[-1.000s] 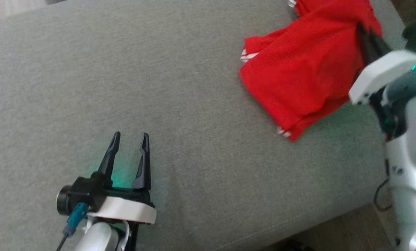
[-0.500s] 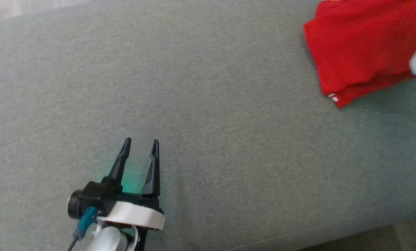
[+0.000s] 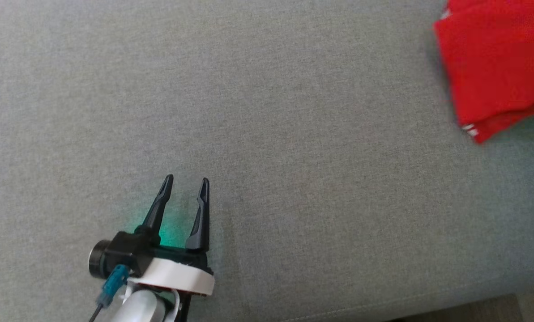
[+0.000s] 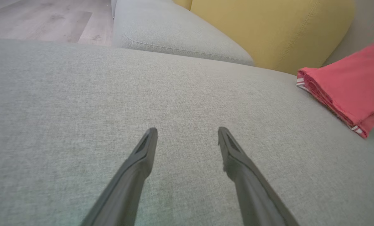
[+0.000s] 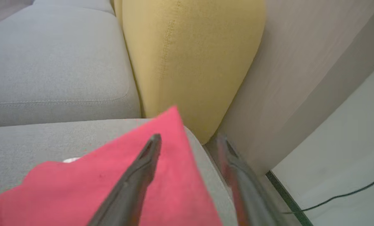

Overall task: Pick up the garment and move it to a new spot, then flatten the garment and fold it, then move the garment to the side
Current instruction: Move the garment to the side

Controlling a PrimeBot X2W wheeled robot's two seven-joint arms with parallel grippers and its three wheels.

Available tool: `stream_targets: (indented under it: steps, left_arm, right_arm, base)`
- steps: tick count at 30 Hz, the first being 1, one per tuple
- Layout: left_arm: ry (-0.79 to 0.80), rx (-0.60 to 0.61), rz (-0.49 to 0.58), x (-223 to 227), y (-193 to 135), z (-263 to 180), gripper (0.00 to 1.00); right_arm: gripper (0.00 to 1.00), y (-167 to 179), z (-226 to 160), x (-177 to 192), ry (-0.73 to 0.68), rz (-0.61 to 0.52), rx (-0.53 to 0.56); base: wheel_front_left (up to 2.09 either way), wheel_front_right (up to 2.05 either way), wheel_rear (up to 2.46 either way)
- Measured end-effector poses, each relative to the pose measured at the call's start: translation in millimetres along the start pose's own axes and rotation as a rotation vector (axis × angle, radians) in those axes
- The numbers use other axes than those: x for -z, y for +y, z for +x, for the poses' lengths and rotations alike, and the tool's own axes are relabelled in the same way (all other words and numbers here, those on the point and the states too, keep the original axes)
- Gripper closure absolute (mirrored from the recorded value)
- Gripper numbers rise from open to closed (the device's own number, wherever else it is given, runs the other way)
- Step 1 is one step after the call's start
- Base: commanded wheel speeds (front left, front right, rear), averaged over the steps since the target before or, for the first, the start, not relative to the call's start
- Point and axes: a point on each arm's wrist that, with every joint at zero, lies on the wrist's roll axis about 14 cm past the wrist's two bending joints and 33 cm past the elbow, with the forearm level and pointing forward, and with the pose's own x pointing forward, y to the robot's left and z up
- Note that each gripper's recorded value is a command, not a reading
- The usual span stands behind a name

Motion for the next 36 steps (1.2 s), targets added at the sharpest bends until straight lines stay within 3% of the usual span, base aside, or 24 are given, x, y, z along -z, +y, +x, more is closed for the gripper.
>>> stream_targets:
  steps: [9, 19, 25, 30, 36]
  left_arm:
    - [0.017, 0.012, 0.003, 3.2, -2.8, 4.7, 0.00]
    - [-0.043, 0.020, 0.028, -18.9, -8.5, -0.5, 0.00]
    - [-0.152, -0.076, 0.023, -53.7, 11.8, -14.1, 0.00]
    - [-0.220, -0.155, 0.007, -72.7, 27.3, -38.4, 0.00]
    - [-0.215, -0.267, -0.011, -61.5, 50.1, -80.1, 0.00]
  right_arm:
    - [0.00, 22.5, 0.3, 16.9, -0.008, 0.024, -0.032]
    - [0.00, 44.7, -16.8, -33.4, -0.192, 0.030, -0.094]
    - [0.00, 76.4, -46.2, -66.9, -0.318, 0.066, -0.172]
    - [0.00, 118.3, -80.1, -56.1, -0.334, 0.132, -0.264]
    - [0.00, 168.2, -125.9, -42.6, -0.363, 0.207, -0.387]
  base:
    - [0.00, 0.00, 0.00]
    - [0.00, 0.00, 0.00]
    - [0.00, 0.00, 0.00]
    - [0.00, 0.00, 0.00]
    - [0.00, 0.00, 0.00]
